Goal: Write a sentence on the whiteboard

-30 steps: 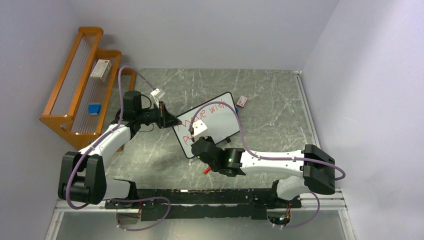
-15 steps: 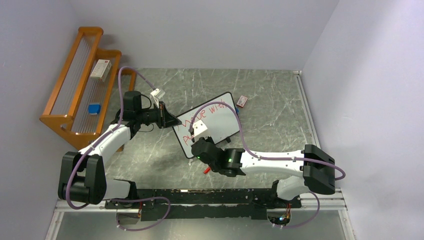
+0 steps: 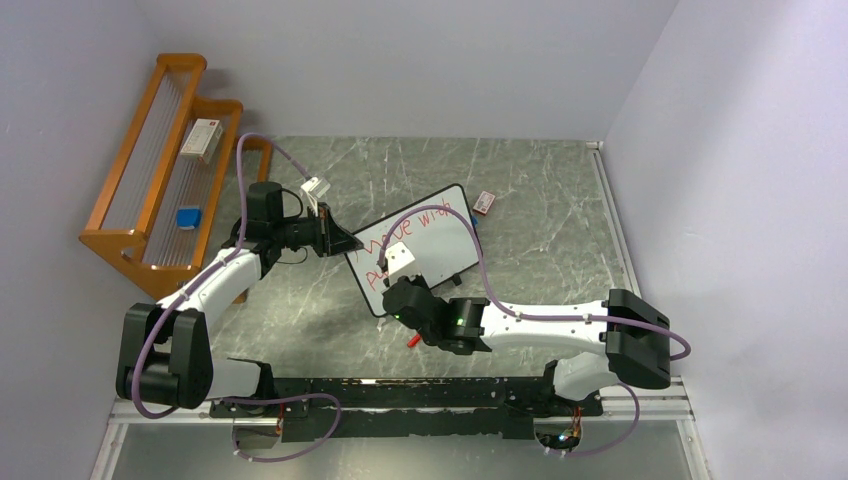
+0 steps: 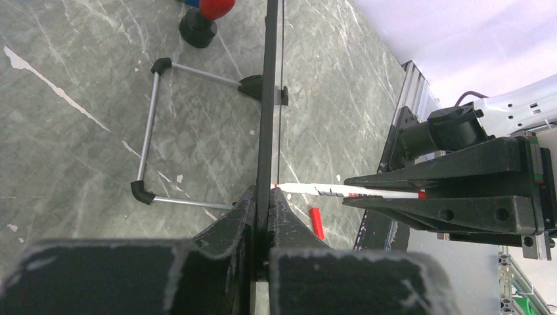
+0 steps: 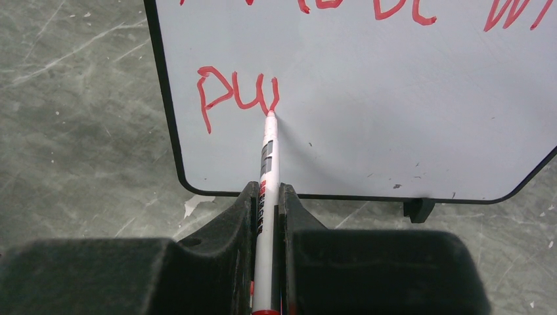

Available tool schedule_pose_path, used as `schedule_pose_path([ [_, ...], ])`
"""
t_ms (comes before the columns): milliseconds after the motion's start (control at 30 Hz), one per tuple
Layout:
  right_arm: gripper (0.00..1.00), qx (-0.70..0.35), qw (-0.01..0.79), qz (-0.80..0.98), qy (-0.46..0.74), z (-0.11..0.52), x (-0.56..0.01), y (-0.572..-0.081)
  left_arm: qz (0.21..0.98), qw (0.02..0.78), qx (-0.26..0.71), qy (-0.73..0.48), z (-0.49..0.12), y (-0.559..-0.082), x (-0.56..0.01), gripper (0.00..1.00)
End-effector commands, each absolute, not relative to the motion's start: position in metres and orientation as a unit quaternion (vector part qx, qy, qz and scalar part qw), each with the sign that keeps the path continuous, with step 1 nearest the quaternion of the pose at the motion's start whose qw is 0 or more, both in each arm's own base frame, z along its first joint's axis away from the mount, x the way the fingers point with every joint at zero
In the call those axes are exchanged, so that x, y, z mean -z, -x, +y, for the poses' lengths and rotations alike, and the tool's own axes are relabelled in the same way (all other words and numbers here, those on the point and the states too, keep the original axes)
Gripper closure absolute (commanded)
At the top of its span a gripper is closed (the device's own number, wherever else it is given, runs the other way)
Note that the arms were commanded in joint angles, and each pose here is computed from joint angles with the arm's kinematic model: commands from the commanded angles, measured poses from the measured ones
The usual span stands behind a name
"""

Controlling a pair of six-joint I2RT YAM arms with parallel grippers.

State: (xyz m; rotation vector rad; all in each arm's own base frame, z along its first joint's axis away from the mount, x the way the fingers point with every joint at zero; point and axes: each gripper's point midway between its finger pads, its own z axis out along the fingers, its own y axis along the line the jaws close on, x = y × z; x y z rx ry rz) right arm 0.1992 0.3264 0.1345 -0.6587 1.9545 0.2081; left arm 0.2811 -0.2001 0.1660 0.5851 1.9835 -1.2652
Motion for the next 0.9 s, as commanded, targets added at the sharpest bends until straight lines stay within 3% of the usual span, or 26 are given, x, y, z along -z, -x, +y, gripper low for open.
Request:
schedule_pose_path([
  [0, 1.0, -0.086, 0.525, 0.806, 0.26, 0.327, -0.14, -0.204, 0.799, 0.314, 0.472, -0.201, -0.195, -0.276, -0.139, 0.95],
  [867, 1.0, -0.083, 0.559, 0.79, 0.237, 0.328, -0.164, -0.229, 0.8, 0.312, 0.471, -0.203, -0.196, -0.275, -0.138, 0.95],
])
